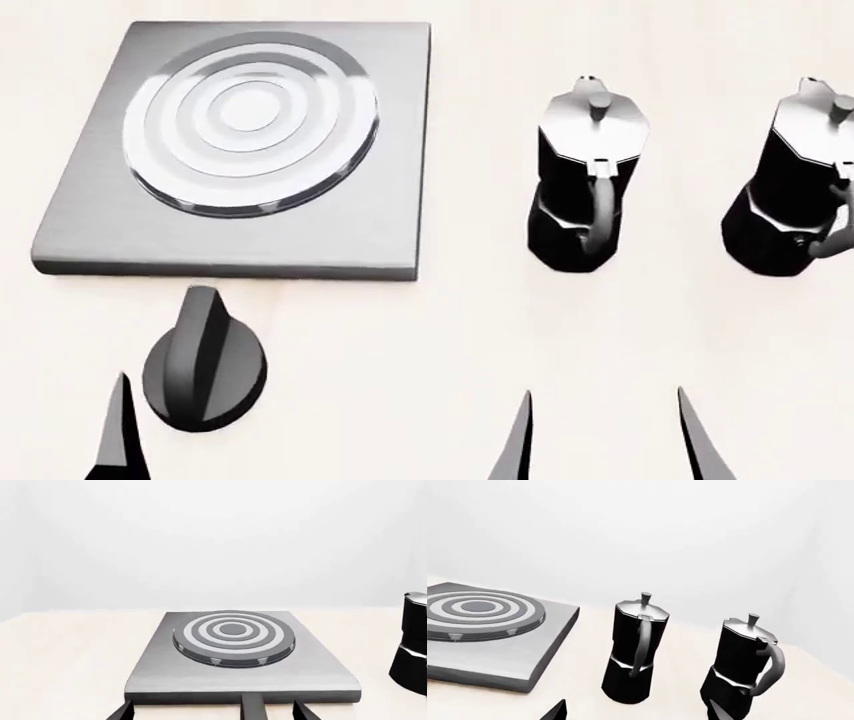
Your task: Turn off the stove.
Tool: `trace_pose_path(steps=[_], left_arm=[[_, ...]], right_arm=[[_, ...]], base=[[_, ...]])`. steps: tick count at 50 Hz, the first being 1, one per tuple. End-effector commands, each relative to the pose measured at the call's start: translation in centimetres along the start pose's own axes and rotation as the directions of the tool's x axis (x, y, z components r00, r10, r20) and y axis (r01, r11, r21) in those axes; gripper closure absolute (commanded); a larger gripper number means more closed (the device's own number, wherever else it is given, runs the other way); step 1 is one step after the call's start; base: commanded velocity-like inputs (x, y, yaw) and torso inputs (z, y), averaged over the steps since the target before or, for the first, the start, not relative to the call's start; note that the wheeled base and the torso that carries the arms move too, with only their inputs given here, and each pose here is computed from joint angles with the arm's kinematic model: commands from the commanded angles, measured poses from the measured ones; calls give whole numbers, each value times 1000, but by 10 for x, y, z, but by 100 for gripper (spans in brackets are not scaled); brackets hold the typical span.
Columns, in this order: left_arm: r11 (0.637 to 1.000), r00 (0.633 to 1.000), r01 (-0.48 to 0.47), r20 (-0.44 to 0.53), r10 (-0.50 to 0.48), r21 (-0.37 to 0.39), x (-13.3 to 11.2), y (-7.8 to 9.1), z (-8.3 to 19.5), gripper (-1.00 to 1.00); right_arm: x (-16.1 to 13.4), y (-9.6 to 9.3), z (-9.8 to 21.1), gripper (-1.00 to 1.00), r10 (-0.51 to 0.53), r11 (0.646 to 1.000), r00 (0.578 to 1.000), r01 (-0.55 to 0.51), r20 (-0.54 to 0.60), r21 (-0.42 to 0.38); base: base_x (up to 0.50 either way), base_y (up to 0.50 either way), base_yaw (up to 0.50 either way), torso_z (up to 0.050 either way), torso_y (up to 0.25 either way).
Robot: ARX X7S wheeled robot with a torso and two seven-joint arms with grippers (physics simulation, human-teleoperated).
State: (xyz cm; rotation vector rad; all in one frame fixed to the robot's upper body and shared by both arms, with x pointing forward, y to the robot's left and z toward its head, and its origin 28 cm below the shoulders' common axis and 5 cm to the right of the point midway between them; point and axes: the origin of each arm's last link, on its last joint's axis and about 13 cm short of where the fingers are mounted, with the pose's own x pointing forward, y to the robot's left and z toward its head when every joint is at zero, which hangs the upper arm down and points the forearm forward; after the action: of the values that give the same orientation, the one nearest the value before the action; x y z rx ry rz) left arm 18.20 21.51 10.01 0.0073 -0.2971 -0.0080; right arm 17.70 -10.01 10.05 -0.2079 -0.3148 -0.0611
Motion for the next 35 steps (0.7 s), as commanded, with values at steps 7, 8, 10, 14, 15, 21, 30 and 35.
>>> trace_pose_path(steps=[7, 8, 10, 14, 15, 21, 30, 35], left_arm=[[1000, 1000, 10, 10, -10, -16, -1, 2, 2, -100], [1000, 1000, 10, 11, -9, -15, -1, 2, 2, -100], [1000, 1000, 9, 11, -9, -15, -1, 2, 2, -100], [1000, 1000, -2, 18, 2, -25, 0, 2, 2, -100], [1000, 1000, -2, 18, 2, -25, 0, 2, 3, -100], [1000, 1000, -5, 17, 5, -26, -1, 0, 4, -100], [998, 999, 39, 29, -37, -50, -5, -8, 13, -100], [995, 996, 73, 47, -70, -70, -6, -17, 21, -100]], right_arm=[[1, -2, 0, -100, -10, 1000, 1000, 10, 5, -13], [1, -2, 0, -100, -11, 1000, 1000, 11, 5, -13], [1, -2, 0, -100, -10, 1000, 1000, 10, 5, -12], [1, -2, 0, -100, -10, 1000, 1000, 10, 5, -11], [1, -2, 0, -100, -9, 1000, 1000, 9, 4, -11], [2, -1, -1, -100, -7, 1000, 1000, 7, 2, -9], [2, -1, -2, -100, -6, 1000, 1000, 6, -2, -6], [2, -1, -3, -100, -5, 1000, 1000, 5, -4, -5]], base=[[0, 0, 0, 0, -239], [0, 0, 0, 0, -238], [0, 0, 0, 0, -238], [0, 0, 0, 0, -168], [0, 0, 0, 0, -47], [0, 0, 0, 0, 0], [0, 0, 0, 0, 0], [0, 0, 0, 0, 0]])
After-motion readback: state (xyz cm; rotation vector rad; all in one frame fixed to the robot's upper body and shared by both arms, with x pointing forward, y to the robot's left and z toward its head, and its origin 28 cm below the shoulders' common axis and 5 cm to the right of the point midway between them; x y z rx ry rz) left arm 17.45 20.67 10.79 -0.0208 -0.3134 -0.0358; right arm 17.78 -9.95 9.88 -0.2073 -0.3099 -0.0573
